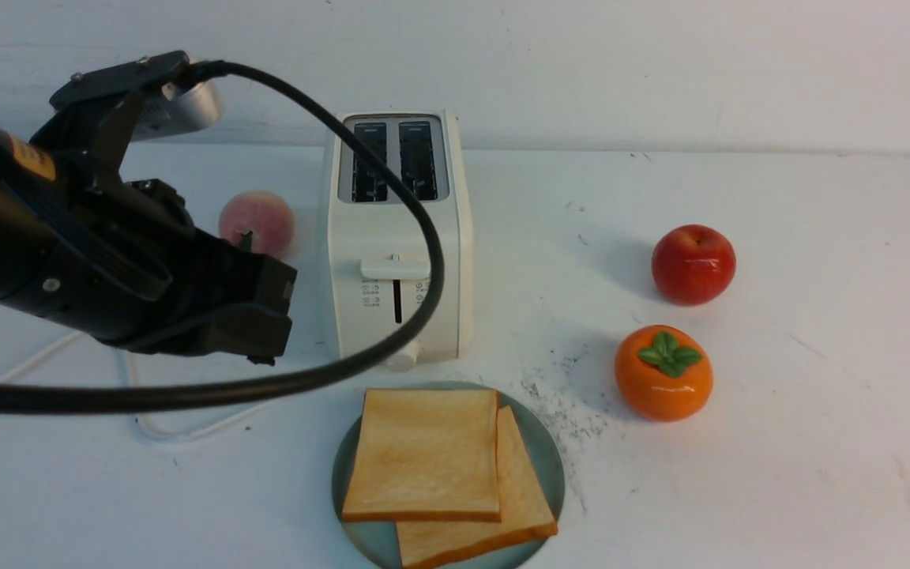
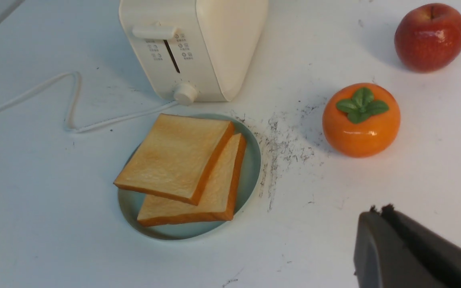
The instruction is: Take toasted bread from bread machine on white table place on plate.
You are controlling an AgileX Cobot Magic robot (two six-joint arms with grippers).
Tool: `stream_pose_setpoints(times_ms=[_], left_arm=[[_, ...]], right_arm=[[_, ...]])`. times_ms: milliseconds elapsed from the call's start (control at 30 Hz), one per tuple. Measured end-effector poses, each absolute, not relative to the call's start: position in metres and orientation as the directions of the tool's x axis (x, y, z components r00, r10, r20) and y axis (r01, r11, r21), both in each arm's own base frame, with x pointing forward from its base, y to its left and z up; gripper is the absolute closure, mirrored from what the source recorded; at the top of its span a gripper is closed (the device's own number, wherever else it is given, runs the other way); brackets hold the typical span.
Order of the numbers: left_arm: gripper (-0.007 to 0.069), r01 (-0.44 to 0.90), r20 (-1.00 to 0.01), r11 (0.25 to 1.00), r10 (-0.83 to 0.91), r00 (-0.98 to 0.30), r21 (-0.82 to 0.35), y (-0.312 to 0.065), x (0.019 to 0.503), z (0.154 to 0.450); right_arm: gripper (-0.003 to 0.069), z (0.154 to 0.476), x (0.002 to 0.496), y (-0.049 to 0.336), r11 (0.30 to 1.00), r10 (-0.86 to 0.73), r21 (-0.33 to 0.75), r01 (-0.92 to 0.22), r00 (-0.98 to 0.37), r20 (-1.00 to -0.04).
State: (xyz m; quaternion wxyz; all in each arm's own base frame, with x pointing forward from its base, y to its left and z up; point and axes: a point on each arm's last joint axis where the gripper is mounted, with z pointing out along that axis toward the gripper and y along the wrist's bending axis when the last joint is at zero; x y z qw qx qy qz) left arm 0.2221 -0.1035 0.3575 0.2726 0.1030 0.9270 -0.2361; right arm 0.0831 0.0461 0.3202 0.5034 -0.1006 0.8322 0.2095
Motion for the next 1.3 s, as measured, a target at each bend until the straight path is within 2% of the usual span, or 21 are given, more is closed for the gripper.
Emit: stream_pose_setpoints(times_ms=[600, 667, 733, 933, 1033, 1133, 1200, 1300], left_arm=[[0.0639, 0.32, -0.554, 0.868, 0.063, -0.83, -0.381, -0.103, 0.222, 0.357], [0.0639, 0.32, -0.554, 0.868, 0.063, -0.83, -0.381, -0.103, 0.222, 0.357], [0.0639, 0.32, -0.555, 0.868, 0.062, -0.829, -0.381, -0.103, 0.222, 0.358], [0.0639, 0.32, -0.581, 0.869, 0.047, -0.813, -0.377, -0.103, 0.225, 0.359], [0.0639, 0.32, -0.6, 0.87, 0.036, -0.799, -0.374, -0.103, 0.227, 0.36], [0.0639, 0.32, -0.604, 0.871, 0.033, -0.796, -0.373, -0.103, 0.227, 0.361], [0.0639, 0.32, -0.606, 0.871, 0.033, -0.795, -0.372, -0.103, 0.227, 0.361], [0.0639, 0.32, -0.606, 0.871, 0.032, -0.794, -0.372, -0.103, 0.228, 0.361]], right_arm=[[0.0664, 0.318, 0.084, 0.046, 0.893, 0.042, 0.245, -0.378, -0.472, -0.881], [0.0662, 0.31, 0.085, 0.045, 0.903, 0.016, 0.216, -0.372, -0.472, -0.882], [0.0659, 0.296, 0.084, 0.04, 0.923, -0.05, 0.136, -0.361, -0.461, -0.886], [0.0657, 0.267, 0.077, 0.023, 0.968, -0.031, 0.089, -0.236, -0.46, -0.888], [0.0655, 0.242, 0.067, 0.009, 0.992, 0.018, 0.072, -0.102, -0.45, -0.893], [0.0653, 0.226, 0.061, 0.004, 0.997, 0.034, 0.059, -0.045, -0.443, -0.896], [0.065, 0.211, 0.053, -0.001, 0.999, 0.039, 0.042, 0.003, -0.391, -0.919], [0.0648, 0.209, 0.05, -0.002, 0.999, 0.039, 0.036, 0.014, -0.307, -0.951]])
